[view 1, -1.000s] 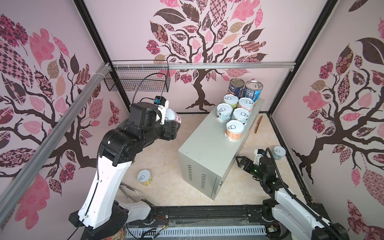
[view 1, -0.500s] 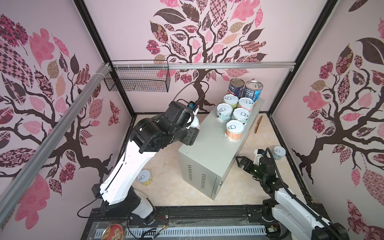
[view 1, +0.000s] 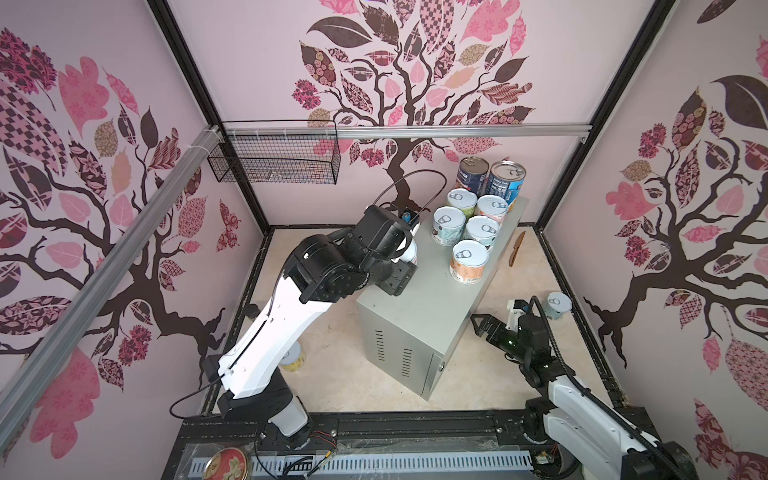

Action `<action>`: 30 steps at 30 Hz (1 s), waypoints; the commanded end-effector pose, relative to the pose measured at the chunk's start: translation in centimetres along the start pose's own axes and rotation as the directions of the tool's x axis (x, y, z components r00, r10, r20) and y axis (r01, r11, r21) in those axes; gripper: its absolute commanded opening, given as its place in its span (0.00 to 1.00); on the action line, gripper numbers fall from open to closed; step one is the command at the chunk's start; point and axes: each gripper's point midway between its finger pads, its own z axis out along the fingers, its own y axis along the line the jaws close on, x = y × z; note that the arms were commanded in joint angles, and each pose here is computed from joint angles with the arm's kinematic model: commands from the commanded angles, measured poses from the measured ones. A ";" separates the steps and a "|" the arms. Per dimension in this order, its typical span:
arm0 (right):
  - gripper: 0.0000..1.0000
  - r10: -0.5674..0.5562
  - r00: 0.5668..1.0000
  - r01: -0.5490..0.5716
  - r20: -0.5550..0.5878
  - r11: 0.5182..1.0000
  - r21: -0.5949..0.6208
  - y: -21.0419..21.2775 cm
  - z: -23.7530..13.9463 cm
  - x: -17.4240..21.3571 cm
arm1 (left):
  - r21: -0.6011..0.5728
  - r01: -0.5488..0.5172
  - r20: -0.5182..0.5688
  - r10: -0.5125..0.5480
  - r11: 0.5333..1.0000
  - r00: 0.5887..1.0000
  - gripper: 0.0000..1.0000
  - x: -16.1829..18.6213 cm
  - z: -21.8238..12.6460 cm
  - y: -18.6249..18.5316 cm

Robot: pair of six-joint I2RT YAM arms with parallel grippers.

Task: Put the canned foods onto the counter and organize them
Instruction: 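Carry the pink can with the left gripper up over the box top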

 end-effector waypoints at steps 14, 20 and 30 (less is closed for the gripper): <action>1.00 -0.001 1.000 0.001 -0.004 0.999 -0.042 0.6 0.0 0.1 | 0.067 -0.015 0.095 0.009 0.998 0.995 0.56 -4.2 2.0 -2.2; 1.00 -0.004 1.000 0.004 0.002 0.999 -0.052 0.8 -0.1 0.1 | 0.067 -0.013 0.112 0.006 0.998 0.994 0.57 -5.4 2.9 -2.4; 1.00 -0.002 1.000 0.002 -0.004 0.998 -0.063 1.0 -0.1 0.2 | 0.073 0.001 0.088 -0.008 0.997 0.996 0.61 -5.7 5.0 -2.4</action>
